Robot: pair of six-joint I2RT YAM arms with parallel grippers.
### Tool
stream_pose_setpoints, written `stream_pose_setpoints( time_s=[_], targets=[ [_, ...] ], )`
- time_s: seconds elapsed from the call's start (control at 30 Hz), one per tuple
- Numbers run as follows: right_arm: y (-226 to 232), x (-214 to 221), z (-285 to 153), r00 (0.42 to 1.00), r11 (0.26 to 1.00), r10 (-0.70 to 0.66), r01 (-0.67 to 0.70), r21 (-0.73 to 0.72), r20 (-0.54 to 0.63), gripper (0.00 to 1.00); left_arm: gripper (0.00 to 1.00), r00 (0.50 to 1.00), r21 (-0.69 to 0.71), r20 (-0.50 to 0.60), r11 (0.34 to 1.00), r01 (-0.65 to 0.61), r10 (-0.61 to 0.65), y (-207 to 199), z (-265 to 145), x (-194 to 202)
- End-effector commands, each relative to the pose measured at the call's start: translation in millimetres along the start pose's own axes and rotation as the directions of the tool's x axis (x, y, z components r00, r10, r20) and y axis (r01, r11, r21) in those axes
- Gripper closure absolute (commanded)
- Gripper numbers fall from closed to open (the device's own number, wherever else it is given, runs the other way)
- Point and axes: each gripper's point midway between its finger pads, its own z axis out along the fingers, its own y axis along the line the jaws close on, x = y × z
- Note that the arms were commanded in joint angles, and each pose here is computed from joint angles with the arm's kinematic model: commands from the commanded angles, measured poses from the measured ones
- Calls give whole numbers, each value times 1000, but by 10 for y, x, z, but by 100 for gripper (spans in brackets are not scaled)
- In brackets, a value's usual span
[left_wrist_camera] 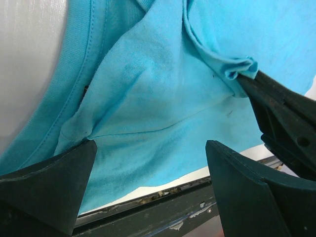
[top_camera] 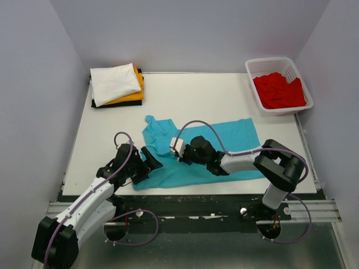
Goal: Fold and stack the t-shirts
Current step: Fold the flattened tshirt in 1/3 of the way
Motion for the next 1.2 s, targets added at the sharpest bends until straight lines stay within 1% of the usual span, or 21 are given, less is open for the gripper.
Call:
stream_pose_setpoints(
  time_s=[0.0, 0.07, 0.27, 0.3, 0.4, 0.47, 0.5, 0.53, 0.57, 0.6, 0.63, 0.7, 0.73, 0.77, 0.8, 0.83, 0.87, 0.93, 0.97, 1.07, 1.17],
  targets=[
    [-279, 6, -54, 992, 979, 121, -124, 164, 31, 93, 2, 1000, -136, -25, 991, -7, 3, 382, 39, 107],
    [-380, 90, -75, 988, 961, 153, -155, 228, 23, 92, 1, 1000, -139, -28, 990, -7, 3, 386, 40, 109],
    [-530, 227, -123, 973, 924, 230, -227, 308, 25, 92, 2, 1000, -141, -31, 990, -8, 3, 386, 39, 112],
    [-597, 237, -150, 969, 907, 245, -241, 345, 32, 88, 1, 999, -141, -33, 990, -8, 3, 393, 40, 119],
    [-776, 287, -216, 964, 864, 264, -254, 435, 39, 59, 1, 1000, -138, -31, 990, -6, 1, 388, 38, 118],
    [-834, 312, -245, 958, 840, 283, -268, 471, 40, 45, 1, 1000, -138, -30, 990, -5, 1, 387, 36, 117],
    [-858, 320, -262, 954, 828, 296, -279, 486, 43, 34, 1, 1000, -140, -30, 990, -5, 1, 389, 34, 116],
    [-898, 310, -291, 951, 812, 305, -290, 506, 54, 18, 2, 1000, -141, -29, 990, -5, 1, 387, 30, 113],
    [-957, 283, -332, 944, 788, 321, -310, 532, 75, 8, 2, 1000, -142, -29, 990, -5, 1, 384, 27, 111],
    [-1035, 240, -394, 938, 756, 332, -328, 567, 99, 0, 1, 1000, -140, -30, 990, -9, 5, 375, 22, 108],
    [-1108, 191, -468, 929, 719, 347, -351, 600, 128, 0, 1, 1000, -137, -29, 990, -15, 11, 354, 12, 95],
    [-1313, 96, -709, 890, 585, 402, -432, 687, 218, 0, 1, 999, -124, -24, 992, -31, 29, 280, -21, 54],
    [-1424, 32, -874, 855, 491, 431, -491, 720, 289, 0, 1, 999, -108, -15, 993, -49, 48, 202, -51, 9],
    [-1492, 30, -1008, 824, 419, 457, -531, 737, 334, 0, 1, 998, -101, -2, 993, -65, 65, 141, -85, -42],
    [-1562, -8, -1157, 767, 319, 490, -600, 733, 415, 0, 1, 996, -89, 18, 993, -80, 82, 48, -129, -113],
    [-1592, 37, -1255, 724, 251, 532, -630, 735, 439, 0, 1, 994, -76, 35, 992, -103, 106, -39, -171, -177],
    [-1625, 17, -1316, 682, 218, 567, -665, 714, 461, 0, 1, 990, -65, 55, 990, -123, 127, -141, -224, -254],
    [-1659, 85, -1402, 640, 213, 648, -674, 707, 414, 0, 1, 980, -52, 98, 984, -171, 175, -343, -329, -418],
    [-1663, 120, -1457, 632, 209, 669, -665, 716, 391, 0, 2, 974, -67, 117, 980, -186, 193, -398, -359, -502],
    [-1628, 176, -1558, 640, 212, 688, -628, 749, 343, 0, 1, 955, -74, 175, 971, -228, 237, -706, -390, -816],
    [-1614, 175, -1603, 652, 224, 678, -624, 749, 340, 0, 1, 944, -88, 179, 960, -265, 277, -1029, -294, -1118]
  ],
)
